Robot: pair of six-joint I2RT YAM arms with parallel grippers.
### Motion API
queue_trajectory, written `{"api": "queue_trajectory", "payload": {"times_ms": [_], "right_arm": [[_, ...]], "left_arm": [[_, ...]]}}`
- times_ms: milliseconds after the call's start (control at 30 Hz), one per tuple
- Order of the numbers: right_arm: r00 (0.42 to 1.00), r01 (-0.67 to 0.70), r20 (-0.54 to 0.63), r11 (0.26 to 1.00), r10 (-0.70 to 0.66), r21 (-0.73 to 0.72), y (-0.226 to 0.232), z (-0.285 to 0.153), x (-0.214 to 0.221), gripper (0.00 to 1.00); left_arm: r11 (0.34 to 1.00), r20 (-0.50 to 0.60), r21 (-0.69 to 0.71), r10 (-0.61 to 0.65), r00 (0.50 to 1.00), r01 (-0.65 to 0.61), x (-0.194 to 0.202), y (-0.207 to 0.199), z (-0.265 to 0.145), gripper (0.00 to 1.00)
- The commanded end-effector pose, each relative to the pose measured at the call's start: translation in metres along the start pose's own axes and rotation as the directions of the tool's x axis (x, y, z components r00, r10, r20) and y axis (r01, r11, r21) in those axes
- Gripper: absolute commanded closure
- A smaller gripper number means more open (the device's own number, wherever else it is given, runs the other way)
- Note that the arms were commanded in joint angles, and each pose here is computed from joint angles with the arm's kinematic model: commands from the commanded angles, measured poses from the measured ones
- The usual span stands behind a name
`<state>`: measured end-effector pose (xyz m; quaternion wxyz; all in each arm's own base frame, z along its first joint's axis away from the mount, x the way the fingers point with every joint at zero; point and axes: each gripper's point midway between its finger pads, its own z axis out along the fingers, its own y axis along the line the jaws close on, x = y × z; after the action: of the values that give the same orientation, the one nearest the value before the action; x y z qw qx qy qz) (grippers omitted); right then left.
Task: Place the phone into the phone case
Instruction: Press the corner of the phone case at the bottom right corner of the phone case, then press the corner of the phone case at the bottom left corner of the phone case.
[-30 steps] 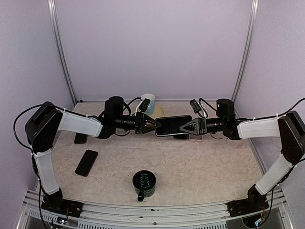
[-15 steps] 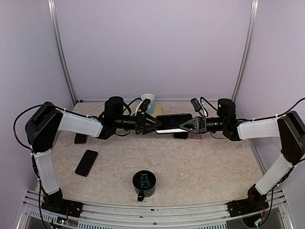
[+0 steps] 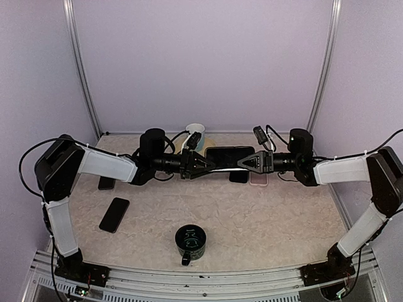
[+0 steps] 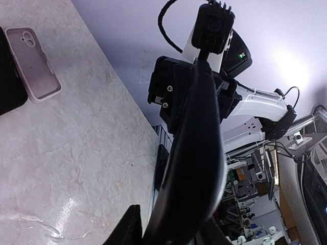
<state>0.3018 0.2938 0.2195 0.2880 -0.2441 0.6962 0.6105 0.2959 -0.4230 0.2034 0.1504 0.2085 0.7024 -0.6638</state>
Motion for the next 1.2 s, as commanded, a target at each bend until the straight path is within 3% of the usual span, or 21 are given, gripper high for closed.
{"api": "queue_trajectory", "payload": {"times_ms": [0,100,200,367,567,633,1167], "right_arm": [[0.991,0.082,0.101,0.995,-0.087,0.054,-0.001,-0.008,-0.028,1.0],[0.991,0.084,0.096,0.994,-0.09,0.068,-0.004,-0.009,-0.027,1.0],[0.991,0.095,0.089,0.99,-0.104,0.102,-0.009,-0.01,-0.026,1.0],[0.989,0.112,0.078,0.985,-0.123,0.132,-0.011,-0.012,-0.024,1.0],[0.989,0.12,0.08,0.988,-0.128,0.1,-0.001,-0.012,-0.026,1.0],[0.988,0.12,0.082,0.989,-0.128,0.091,0.001,-0.014,-0.027,1.0],[0.998,0.062,0.035,0.997,-0.06,-0.039,0.012,-0.014,-0.014,1.0]], "left_arm": [[0.997,-0.063,0.069,0.024,0.998,-0.019,0.017,-0.013,0.007,0.74],[0.997,-0.063,0.075,0.019,0.998,-0.014,0.017,-0.013,0.008,0.83],[0.997,-0.057,0.07,0.014,0.998,-0.01,0.016,-0.012,0.008,1.0],[0.998,-0.046,0.058,0.017,0.999,-0.014,0.012,-0.011,0.005,1.0],[0.999,-0.01,0.03,0.016,1.0,-0.016,0.002,-0.005,-0.007,0.64],[1.0,0.009,0.011,0.028,1.0,-0.028,-0.003,-0.004,-0.013,0.56],[0.987,0.081,-0.123,0.114,0.99,-0.104,-0.038,0.009,-0.029,0.38]]}}
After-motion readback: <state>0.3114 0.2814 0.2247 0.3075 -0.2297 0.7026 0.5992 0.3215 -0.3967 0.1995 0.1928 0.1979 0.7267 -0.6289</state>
